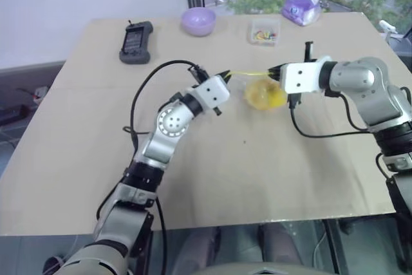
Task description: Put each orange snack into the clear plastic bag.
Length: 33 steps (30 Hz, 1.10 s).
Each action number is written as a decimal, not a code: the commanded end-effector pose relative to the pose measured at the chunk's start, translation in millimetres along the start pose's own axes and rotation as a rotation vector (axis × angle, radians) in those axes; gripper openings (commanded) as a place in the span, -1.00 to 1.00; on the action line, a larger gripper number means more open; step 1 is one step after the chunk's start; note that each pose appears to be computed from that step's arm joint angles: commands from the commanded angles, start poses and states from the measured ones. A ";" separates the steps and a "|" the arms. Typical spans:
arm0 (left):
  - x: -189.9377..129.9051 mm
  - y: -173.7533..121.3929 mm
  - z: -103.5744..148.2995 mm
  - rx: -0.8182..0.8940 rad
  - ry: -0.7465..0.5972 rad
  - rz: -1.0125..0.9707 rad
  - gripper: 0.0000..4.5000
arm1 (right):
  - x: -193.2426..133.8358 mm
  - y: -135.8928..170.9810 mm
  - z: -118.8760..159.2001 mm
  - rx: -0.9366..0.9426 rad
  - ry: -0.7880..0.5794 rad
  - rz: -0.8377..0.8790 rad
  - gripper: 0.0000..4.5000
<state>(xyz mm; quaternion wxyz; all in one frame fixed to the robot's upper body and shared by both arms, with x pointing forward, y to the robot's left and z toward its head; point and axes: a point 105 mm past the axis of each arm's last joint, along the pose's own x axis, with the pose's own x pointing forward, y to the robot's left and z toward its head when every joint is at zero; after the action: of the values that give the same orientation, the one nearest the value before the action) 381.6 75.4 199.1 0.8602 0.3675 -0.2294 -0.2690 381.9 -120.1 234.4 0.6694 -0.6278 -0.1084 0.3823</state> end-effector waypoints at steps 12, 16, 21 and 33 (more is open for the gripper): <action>-2.0 25.1 -1.5 0.025 0.002 0.094 -1.00 | -52.2 -14.6 -43.6 0.059 0.195 -0.077 -0.92; 0.4 24.5 -0.4 0.017 -0.003 0.091 -1.00 | -53.9 -14.5 -43.5 0.063 0.200 -0.082 -0.92; 13.7 25.2 10.0 0.013 -0.041 0.098 -1.00 | -47.2 -32.6 -37.1 0.024 0.180 -0.189 -0.92; 38.2 62.9 42.5 0.086 -0.157 0.190 -1.00 | -48.9 -71.0 -27.8 0.028 0.149 -0.388 -0.92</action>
<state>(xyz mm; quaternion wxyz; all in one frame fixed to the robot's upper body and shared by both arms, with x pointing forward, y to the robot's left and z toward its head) 408.3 61.3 273.8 0.8482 0.3626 -0.3238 -0.2104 399.6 -165.7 300.1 0.7318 -0.6301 -0.1593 0.2052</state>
